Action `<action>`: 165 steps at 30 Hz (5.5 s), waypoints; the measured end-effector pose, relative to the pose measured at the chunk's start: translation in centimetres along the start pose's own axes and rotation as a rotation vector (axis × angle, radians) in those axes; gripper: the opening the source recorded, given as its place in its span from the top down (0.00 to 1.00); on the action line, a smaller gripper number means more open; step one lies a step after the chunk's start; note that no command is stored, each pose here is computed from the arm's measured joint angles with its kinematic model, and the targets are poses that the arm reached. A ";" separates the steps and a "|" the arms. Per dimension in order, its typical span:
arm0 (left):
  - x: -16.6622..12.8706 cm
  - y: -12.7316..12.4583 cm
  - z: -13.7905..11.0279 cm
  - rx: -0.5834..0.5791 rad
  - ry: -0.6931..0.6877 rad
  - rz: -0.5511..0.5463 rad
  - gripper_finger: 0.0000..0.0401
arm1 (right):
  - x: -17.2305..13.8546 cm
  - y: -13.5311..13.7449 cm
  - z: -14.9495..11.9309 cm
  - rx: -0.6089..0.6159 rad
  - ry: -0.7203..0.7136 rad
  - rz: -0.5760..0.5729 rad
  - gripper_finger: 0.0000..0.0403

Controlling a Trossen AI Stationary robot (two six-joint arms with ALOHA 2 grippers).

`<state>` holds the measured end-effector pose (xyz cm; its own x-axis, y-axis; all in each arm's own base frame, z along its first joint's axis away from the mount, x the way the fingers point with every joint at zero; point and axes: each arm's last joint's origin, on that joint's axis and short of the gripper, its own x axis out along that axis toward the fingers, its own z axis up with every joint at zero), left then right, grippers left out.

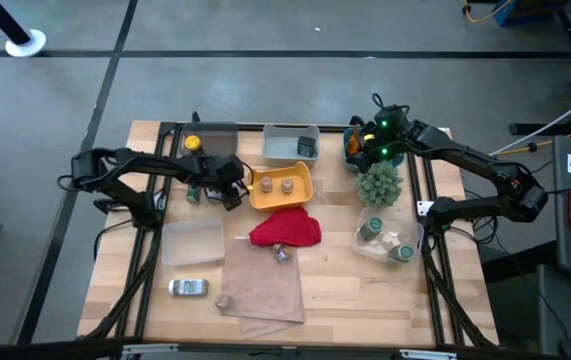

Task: Sort spices by type
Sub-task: Put the white seasoning bottle into the left transparent bin

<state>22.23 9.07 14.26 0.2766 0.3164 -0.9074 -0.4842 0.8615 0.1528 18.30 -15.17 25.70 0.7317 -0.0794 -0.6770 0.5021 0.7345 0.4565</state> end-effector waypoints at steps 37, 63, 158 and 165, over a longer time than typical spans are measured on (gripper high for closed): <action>-15.7 -5.8 -2.6 -0.405 -0.544 -0.220 0.52 | 0.0 0.0 0.0 -0.001 0.000 0.002 0.69; -13.2 -14.7 -11.8 -0.342 -0.826 -0.071 0.51 | 0.0 0.0 0.0 0.000 0.000 0.003 0.69; -2.4 -15.7 -10.1 -0.461 -0.834 0.317 0.53 | 0.0 0.0 0.1 -0.003 -0.011 -0.024 0.69; -3.1 -15.6 -9.9 -0.466 -0.797 0.297 0.64 | 0.0 0.0 0.1 -0.003 -0.010 -0.024 0.69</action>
<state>20.74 -9.30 10.78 0.4882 0.8200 -0.2987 -0.8581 0.5134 0.0069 18.31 -15.26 25.72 0.7242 -0.1037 -0.6818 0.5180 0.7344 0.4385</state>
